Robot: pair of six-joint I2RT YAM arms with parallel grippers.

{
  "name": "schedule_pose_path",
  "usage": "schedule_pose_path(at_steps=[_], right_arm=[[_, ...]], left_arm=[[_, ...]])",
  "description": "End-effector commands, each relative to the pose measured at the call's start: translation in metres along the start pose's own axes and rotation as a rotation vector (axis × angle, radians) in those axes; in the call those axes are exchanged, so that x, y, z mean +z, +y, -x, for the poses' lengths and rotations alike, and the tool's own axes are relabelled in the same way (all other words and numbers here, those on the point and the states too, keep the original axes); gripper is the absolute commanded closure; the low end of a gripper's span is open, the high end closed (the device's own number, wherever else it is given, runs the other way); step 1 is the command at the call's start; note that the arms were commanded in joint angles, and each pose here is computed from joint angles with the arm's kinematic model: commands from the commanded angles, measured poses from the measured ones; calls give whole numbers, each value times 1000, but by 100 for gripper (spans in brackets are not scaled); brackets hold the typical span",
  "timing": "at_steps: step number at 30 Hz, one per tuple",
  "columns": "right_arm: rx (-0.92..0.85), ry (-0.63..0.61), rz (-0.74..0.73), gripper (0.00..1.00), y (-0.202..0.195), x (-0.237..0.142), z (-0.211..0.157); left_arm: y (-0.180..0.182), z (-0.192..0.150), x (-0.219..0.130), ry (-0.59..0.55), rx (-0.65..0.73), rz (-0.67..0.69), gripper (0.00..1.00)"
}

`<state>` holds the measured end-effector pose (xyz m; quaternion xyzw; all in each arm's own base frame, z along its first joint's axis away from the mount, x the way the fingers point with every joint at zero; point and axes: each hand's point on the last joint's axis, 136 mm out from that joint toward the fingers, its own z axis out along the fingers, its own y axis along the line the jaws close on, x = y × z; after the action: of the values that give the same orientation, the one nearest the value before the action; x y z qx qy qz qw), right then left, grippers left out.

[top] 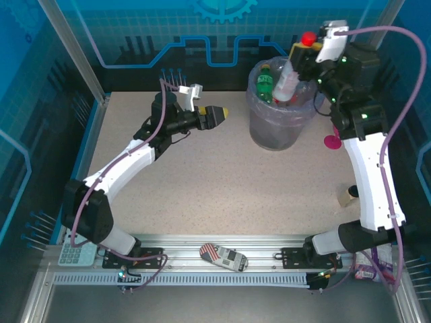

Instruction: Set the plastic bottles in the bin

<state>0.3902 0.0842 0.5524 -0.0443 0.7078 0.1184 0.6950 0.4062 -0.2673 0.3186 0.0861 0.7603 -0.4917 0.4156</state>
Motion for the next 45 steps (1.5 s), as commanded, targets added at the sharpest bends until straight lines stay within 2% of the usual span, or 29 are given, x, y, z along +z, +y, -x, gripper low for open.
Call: schedule_pose_path(at_steps=[1,4,8,25,34,45], right_arm=[[-125,-130,-197,69,-37,-16,37],[-187,-173,-303,70,-58,-22,51],[-231,-122,-403,70,-90,-6,40],[-254,151,-365,70,-114,101,-58],[-269,337,-363,70,-126,139,-109],[-265,543,-319,69,-131,163,-170]], left_arm=[[11,2,5,2,-86,44,12],[19,-5,8,13,-114,62,12],[25,-13,11,28,-138,71,12],[30,-32,6,62,-157,95,12],[31,-35,5,71,-157,102,12],[33,-38,4,85,-153,113,12]])
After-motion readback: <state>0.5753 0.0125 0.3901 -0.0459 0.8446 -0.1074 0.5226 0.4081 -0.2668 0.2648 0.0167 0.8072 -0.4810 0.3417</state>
